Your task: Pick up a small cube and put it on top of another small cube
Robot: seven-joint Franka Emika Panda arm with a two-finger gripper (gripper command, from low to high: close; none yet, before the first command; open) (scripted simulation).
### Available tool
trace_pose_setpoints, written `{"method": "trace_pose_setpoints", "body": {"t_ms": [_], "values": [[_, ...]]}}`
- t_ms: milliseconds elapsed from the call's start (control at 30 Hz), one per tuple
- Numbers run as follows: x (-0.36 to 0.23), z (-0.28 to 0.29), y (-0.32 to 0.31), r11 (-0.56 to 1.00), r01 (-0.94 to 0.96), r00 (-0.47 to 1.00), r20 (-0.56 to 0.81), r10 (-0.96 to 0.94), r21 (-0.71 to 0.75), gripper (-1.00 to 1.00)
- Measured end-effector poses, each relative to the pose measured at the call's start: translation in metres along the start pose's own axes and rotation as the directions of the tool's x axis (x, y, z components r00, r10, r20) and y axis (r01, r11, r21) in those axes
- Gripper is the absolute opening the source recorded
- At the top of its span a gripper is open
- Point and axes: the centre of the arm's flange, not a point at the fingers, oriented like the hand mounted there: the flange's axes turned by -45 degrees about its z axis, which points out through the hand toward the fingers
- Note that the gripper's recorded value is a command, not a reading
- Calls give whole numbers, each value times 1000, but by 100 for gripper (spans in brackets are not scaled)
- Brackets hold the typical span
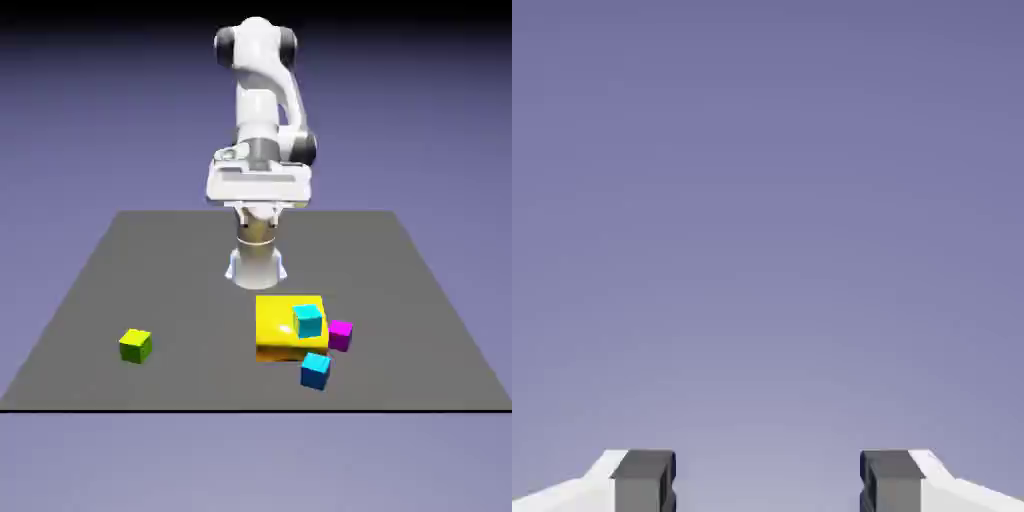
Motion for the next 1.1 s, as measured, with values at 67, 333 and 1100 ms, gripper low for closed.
{"method": "trace_pose_setpoints", "body": {"t_ms": [67,333,1100], "values": [[3,22,-15,996,84,992,94,-84,11,0],[-3,108,-77,916,380,815,422,-397,128,0],[-118,290,-205,465,636,-111,669,-735,616,0]]}}
